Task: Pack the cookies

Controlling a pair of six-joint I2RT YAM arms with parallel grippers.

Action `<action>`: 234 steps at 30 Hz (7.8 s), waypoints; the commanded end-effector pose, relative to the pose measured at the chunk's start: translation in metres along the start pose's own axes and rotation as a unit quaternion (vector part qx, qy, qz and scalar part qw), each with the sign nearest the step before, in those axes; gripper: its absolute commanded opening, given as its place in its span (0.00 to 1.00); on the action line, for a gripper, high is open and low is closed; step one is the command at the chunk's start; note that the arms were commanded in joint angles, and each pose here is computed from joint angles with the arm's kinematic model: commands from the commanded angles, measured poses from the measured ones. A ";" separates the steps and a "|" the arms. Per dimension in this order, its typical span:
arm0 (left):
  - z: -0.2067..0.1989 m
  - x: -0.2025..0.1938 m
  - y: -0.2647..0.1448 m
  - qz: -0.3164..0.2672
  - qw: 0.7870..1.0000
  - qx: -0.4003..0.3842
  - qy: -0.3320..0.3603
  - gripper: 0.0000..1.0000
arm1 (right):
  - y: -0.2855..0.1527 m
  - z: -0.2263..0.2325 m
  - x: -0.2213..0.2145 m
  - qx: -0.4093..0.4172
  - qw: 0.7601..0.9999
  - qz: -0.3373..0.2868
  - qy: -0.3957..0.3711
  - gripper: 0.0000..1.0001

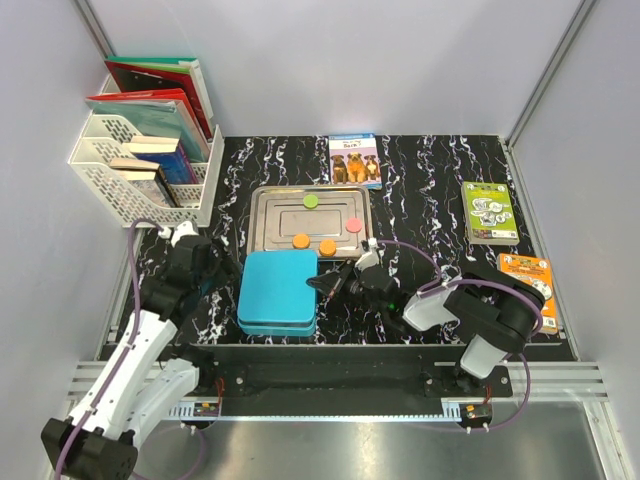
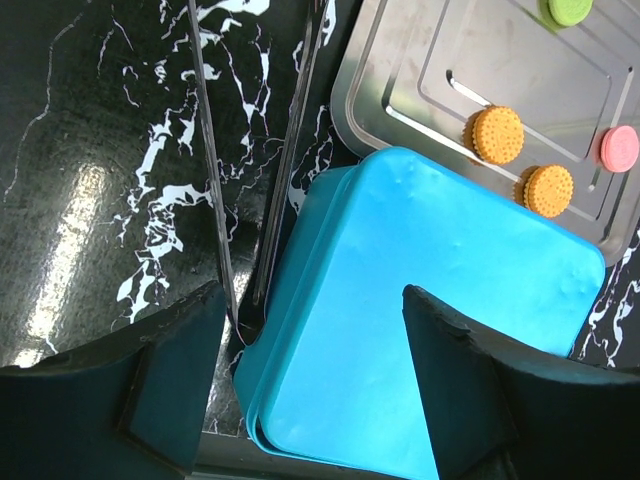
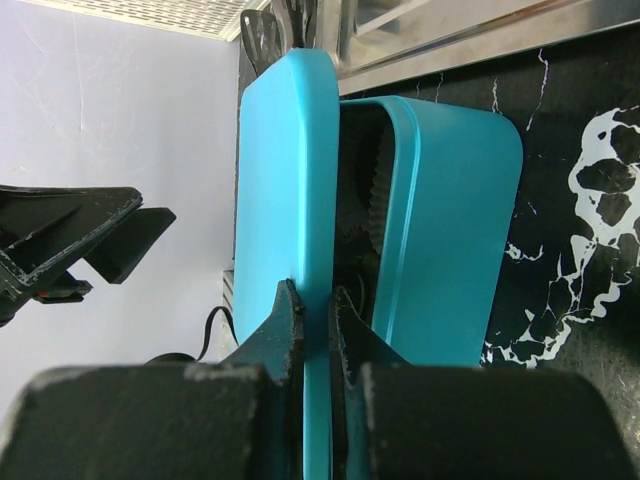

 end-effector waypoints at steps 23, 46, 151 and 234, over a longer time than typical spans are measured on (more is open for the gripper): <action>-0.035 -0.010 0.004 0.051 0.993 -0.098 0.028 0.65 | -0.012 0.007 -0.009 0.010 1.000 0.000 0.002 0.00; -0.049 -0.064 0.024 0.185 0.970 -0.141 0.069 0.29 | -0.009 -0.005 -0.014 -0.006 1.000 0.003 0.007 0.00; -0.005 -0.061 0.039 0.155 0.988 0.011 0.022 0.49 | -0.033 0.000 0.021 -0.123 0.987 -0.033 -0.100 0.89; -0.024 -0.127 -0.068 0.239 0.950 -0.142 0.143 0.00 | 0.088 0.026 0.117 -0.242 0.872 0.248 -0.346 0.00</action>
Point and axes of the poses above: each gripper's point midway between its finger pads, its own y axis out along the fingers, its own z axis along the line the jaws close on, x = y × z, the point moved 3 cm from there along -y, back along the fingers, and after that the axes turned 11 degrees about -y, right-handed, at the moved point
